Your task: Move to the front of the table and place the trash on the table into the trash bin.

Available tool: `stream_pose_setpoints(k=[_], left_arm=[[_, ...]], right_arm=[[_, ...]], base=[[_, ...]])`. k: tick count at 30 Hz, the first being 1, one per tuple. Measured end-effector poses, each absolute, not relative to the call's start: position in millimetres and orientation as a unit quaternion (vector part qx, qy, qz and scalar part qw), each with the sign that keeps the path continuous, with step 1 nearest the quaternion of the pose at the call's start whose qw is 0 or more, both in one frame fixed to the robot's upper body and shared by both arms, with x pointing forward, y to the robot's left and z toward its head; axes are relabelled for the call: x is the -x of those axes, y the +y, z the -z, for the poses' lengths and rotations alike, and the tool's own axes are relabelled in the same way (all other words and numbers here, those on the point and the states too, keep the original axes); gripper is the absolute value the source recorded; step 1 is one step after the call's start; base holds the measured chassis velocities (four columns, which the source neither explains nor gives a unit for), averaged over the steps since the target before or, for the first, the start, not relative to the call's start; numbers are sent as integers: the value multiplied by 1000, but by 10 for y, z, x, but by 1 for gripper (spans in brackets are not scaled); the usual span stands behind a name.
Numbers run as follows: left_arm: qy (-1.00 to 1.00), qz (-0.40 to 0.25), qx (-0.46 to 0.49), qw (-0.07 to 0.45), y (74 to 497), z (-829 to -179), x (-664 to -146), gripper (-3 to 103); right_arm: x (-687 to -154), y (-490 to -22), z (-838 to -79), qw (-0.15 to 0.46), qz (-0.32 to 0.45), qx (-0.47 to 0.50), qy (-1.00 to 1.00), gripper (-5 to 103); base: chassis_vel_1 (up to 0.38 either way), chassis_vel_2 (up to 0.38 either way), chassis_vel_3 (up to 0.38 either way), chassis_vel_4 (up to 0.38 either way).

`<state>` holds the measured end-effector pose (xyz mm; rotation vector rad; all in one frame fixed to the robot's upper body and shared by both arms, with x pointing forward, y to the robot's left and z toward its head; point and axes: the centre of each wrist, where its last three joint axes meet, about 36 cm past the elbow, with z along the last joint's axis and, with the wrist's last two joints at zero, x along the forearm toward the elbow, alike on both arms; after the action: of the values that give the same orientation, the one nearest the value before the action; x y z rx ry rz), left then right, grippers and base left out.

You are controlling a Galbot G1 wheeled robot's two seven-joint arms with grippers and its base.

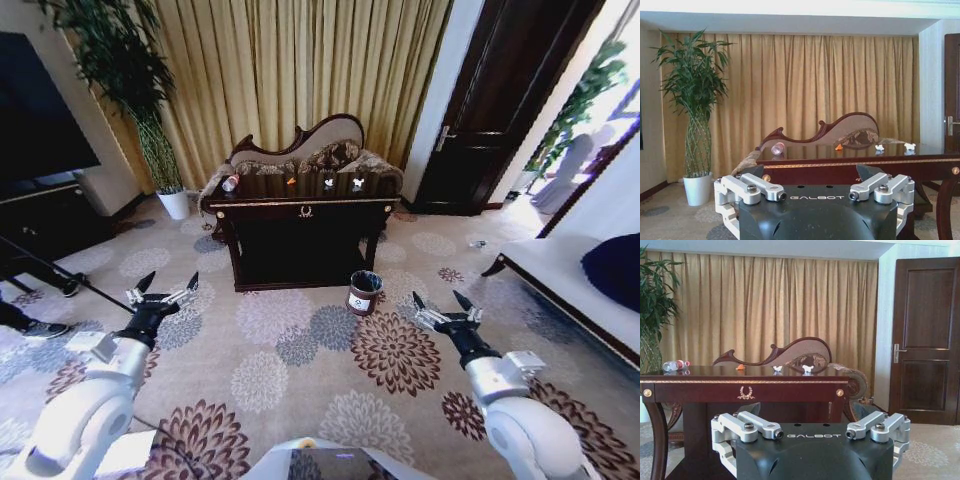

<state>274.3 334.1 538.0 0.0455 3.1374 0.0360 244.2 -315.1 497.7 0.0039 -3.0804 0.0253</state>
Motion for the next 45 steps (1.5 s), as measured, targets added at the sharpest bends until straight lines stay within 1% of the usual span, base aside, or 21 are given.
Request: stream_pose_setpoints(k=[20, 26, 36, 45], left_arm=[[1000, 0, 6, 3, 3369, -5389, -2701, 100], [1000, 1, 6, 4, 3353, -5401, -2678, 100], [1000, -3, 4, 6, 3343, -5411, -2671, 100], [1000, -6, 5, 4, 3344, -5392, -2665, 100]], right_arm=[[-2396, -3131, -4946, 19, -22, 18, -999, 100], [-2382, -3141, -4896, 4, -21, 23, -1000, 100], [-2384, -3194, -4873, -16, -17, 12, -1000, 100], [-2388, -3214, -4839, -14, -18, 1, -1000, 100]], base=[[0, 0, 0, 0], [0, 0, 0, 0], [0, 0, 0, 0], [0, 0, 0, 0]])
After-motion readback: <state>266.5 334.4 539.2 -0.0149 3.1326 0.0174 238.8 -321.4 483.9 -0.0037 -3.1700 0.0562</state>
